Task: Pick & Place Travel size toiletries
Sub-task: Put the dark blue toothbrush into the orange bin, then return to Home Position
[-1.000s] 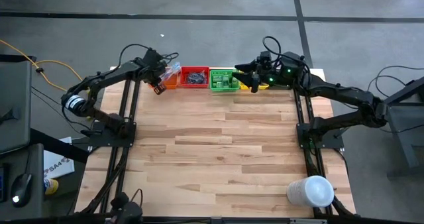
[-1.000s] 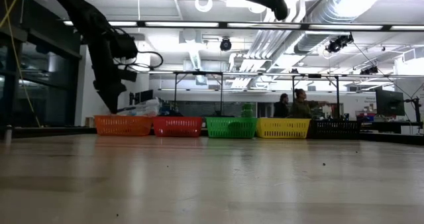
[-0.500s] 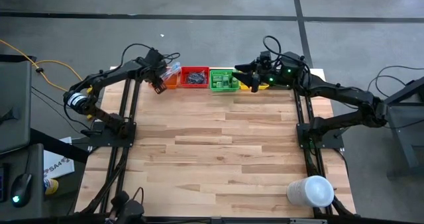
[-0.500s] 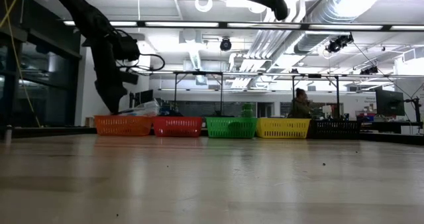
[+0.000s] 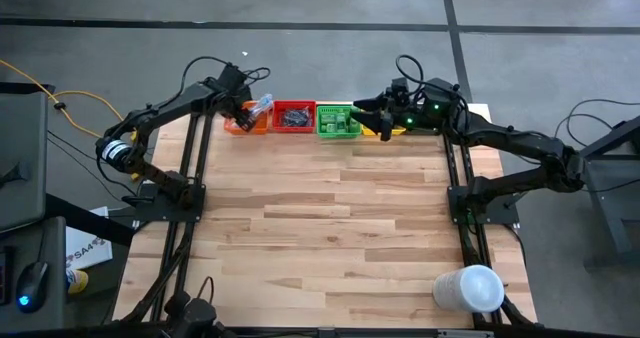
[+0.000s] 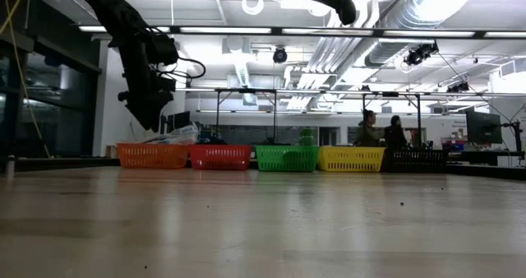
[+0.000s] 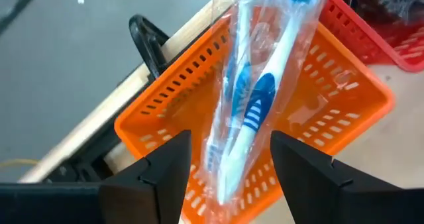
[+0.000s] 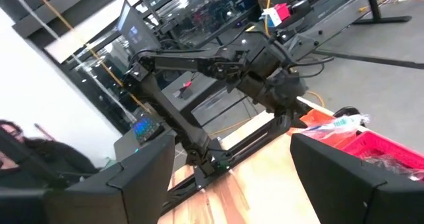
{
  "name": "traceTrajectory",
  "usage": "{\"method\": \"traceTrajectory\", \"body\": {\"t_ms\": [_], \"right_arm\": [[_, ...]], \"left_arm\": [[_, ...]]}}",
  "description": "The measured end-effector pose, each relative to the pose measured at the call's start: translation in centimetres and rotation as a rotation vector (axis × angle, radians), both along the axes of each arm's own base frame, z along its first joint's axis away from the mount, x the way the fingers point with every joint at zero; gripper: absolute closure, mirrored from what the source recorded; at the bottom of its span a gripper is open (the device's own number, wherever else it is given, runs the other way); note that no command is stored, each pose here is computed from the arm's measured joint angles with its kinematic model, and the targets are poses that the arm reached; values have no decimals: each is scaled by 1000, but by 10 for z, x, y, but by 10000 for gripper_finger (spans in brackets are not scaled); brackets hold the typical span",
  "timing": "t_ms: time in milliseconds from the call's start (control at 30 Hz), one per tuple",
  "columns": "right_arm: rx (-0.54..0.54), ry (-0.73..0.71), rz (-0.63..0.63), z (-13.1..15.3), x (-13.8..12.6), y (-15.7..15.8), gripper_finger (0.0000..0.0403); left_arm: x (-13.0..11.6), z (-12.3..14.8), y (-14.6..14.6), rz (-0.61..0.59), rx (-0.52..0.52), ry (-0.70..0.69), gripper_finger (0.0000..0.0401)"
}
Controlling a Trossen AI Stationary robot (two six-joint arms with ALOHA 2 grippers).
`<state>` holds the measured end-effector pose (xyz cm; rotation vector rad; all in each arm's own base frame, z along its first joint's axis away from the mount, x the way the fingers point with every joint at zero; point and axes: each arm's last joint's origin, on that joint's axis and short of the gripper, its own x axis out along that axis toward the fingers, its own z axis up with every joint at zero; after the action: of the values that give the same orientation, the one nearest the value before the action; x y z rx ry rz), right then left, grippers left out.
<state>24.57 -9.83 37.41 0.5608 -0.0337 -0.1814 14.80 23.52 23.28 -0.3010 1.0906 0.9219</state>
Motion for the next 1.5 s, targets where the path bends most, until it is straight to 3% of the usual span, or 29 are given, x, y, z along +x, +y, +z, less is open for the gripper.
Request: {"method": "traceTrajectory", "body": {"t_ms": [133,300,433,600,767,967,1167,1333,1500], "right_arm": [[1,1,20,0,0,1,108],[27,0,77,0,0,2,108],[13,1,134,4,-7,4,108],[-14,36,133,5,-17,7,108],[-32,4,117,13,-28,9,108],[-68,-29,80,19,-32,8,108],[-78,-24,49,18,-31,7,108],[-85,-37,-23,20,-32,5,108],[-69,-18,-113,18,-32,2,108]], "left_arm": [[1,3,-2,63,-80,-94,204],[-4,17,-11,51,-192,-274,220],[-10,35,-29,43,-155,-411,236],[-18,64,-65,-8,-7,-579,252],[-20,87,-108,-179,130,-754,258],[-23,97,-151,-354,226,-910,258],[-29,93,-176,-428,217,-997,258],[-28,93,-181,-339,160,-1047,258],[-27,94,-181,-348,165,-1059,258]]}}
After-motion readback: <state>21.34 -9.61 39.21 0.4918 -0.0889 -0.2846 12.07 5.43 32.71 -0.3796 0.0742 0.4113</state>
